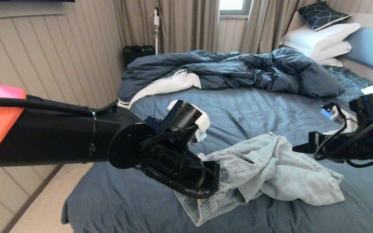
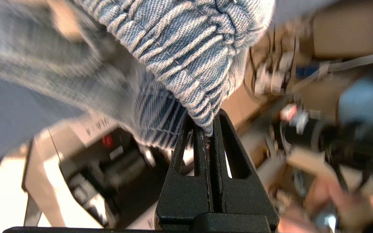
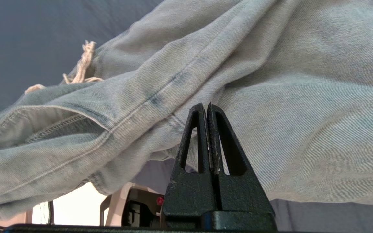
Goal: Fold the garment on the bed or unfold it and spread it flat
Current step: Fold the blue shorts
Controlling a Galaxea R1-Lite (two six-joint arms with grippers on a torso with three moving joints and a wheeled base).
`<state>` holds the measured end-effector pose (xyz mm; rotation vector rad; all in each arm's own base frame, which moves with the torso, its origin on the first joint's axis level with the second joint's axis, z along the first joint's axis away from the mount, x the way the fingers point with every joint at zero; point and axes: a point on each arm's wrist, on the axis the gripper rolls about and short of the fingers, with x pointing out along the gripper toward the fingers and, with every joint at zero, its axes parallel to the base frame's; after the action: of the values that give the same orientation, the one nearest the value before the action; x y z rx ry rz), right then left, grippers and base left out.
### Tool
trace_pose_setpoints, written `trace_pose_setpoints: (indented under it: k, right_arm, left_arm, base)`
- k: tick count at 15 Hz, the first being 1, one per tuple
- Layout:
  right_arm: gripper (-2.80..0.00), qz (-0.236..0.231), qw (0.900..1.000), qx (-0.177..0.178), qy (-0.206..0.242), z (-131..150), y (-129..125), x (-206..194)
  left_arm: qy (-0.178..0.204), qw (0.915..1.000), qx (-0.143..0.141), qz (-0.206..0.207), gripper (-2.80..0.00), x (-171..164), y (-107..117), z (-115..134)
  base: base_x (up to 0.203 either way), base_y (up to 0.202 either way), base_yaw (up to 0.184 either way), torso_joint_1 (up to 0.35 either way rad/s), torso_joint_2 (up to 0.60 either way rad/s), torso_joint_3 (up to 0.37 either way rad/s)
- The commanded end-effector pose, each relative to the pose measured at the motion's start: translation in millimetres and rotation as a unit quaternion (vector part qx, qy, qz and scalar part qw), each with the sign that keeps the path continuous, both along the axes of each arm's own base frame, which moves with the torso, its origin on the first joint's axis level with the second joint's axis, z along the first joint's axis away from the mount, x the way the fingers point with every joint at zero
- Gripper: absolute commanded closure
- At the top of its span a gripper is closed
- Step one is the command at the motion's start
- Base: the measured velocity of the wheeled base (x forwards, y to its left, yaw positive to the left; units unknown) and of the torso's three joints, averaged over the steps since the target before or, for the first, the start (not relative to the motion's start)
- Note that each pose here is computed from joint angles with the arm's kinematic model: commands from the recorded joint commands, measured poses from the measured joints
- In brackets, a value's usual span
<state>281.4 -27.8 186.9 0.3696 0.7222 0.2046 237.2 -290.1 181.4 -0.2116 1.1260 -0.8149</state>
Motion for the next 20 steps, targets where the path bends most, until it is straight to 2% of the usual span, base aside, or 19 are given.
trace_pose_setpoints:
  k: [1, 4, 6, 9, 13, 14, 17, 20]
  right_arm:
    - [0.0, 0.005, 1.0, 0.002, 0.01, -6, 1, 12]
    - [0.0, 0.019, 1.0, 0.002, 0.012, -9, 8, 27]
    - [0.0, 0.029, 0.999, 0.004, 0.016, -12, 15, 32]
    - [0.0, 0.036, 0.999, 0.007, 0.016, -12, 22, 36]
    - [0.0, 0.038, 0.999, 0.008, 0.013, -9, 25, 34]
    - [0.0, 0.037, 0.999, 0.008, 0.013, -9, 25, 33]
    - [0.0, 0.037, 0.999, 0.007, 0.01, -7, 25, 31]
    - [0.0, 0.034, 0.999, 0.007, 0.008, -5, 23, 29]
  left_arm:
    - [0.004, 0.9998, 0.006, 0.02, 0.0, 17, 3, -13]
    - [0.0, 0.997, 0.034, 0.069, 0.0, 46, 14, -37]
    - [-0.001, 0.9947, 0.037, 0.096, 0.0, 65, 25, -48]
    - [-0.003, 0.9932, 0.044, 0.108, 0.0, 77, 34, -56]
    - [-0.009, 0.9923, 0.039, 0.117, 0.0, 88, 41, -60]
    - [-0.011, 0.9919, 0.042, 0.12, -2.8, 88, 41, -61]
    - [-0.013, 0.9917, 0.038, 0.122, -2.8, 86, 43, -54]
    - [-0.021, 0.9919, 0.031, 0.122, -2.8, 71, 54, -38]
  base:
    - [0.0, 0.0, 0.0, 0.0, 0.0, 0.0]
    - [0.0, 0.0, 0.0, 0.0, 0.0, 0.0]
    - [0.0, 0.0, 0.0, 0.0, 0.0, 0.0]
    - [0.0, 0.0, 0.0, 0.0, 0.0, 0.0]
    - [0.0, 0.0, 0.0, 0.0, 0.0, 0.0]
    - [0.0, 0.0, 0.0, 0.0, 0.0, 0.0]
    - [0.0, 0.0, 0.0, 0.0, 0.0, 0.0]
    - [0.0, 0.0, 0.0, 0.0, 0.0, 0.0]
